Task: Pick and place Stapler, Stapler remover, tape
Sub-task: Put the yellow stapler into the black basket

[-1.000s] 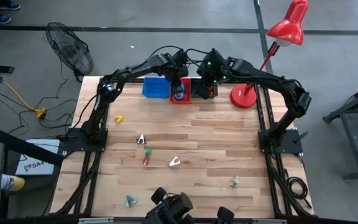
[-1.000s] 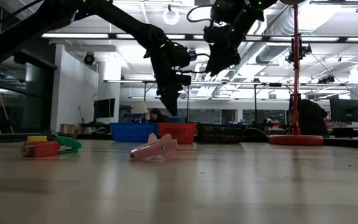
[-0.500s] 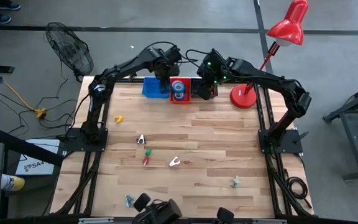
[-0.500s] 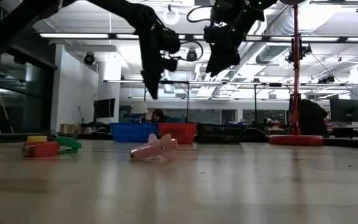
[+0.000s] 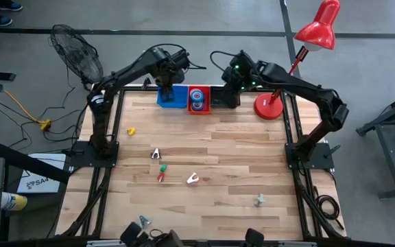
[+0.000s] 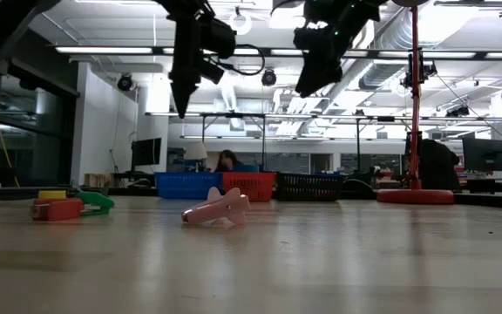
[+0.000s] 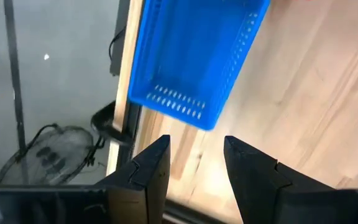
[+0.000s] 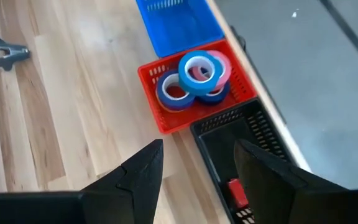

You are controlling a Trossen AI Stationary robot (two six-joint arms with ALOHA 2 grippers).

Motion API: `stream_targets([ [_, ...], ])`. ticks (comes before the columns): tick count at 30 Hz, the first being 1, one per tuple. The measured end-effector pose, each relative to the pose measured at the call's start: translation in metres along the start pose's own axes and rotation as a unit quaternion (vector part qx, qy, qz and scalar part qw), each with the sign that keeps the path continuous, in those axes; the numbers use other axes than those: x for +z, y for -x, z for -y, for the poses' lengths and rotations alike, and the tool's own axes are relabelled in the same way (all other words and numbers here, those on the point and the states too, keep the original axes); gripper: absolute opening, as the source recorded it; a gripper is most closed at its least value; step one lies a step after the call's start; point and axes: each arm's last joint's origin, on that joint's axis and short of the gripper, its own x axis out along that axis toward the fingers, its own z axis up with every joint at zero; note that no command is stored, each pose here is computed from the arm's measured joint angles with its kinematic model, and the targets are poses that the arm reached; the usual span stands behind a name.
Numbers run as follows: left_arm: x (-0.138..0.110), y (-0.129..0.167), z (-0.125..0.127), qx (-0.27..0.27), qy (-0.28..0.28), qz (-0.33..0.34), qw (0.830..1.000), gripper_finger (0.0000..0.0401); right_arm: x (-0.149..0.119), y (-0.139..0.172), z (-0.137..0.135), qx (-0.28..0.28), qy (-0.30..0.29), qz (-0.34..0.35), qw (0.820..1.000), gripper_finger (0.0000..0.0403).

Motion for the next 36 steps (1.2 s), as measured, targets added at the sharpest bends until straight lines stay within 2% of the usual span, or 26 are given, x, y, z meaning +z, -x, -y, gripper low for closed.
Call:
stream_targets([
  [4,-0.021,-0.005,0.009,-0.001,0.022,-0.016,1.0,0.0147,0.0,0.011,0.005,-0.008,0.003,0.012,1.0,0.019],
  [9,-0.058,-0.026,0.031,-0.035,0.071,-0.024,0.997,0.0147,-0.001,0.013,0.01,-0.013,-0.002,0.013,1.0,0.019],
  [19,-0.143,-0.063,0.076,-0.095,0.192,-0.032,0.976,0.0147,0.0,0.013,0.01,-0.015,0.01,0.017,1.0,0.019],
  [22,-0.163,-0.074,0.088,-0.106,0.208,-0.046,0.971,0.0147,0.0,0.013,0.01,-0.016,0.011,0.017,1.0,0.019],
  [28,-0.182,-0.088,0.1,-0.134,0.23,-0.062,0.962,0.0159,0.0,0.013,0.01,-0.016,0.015,0.02,1.0,0.019],
  [36,-0.183,-0.095,0.103,-0.132,0.251,-0.077,0.956,0.0259,0.0,0.013,0.01,-0.017,0.02,0.02,0.999,0.019],
])
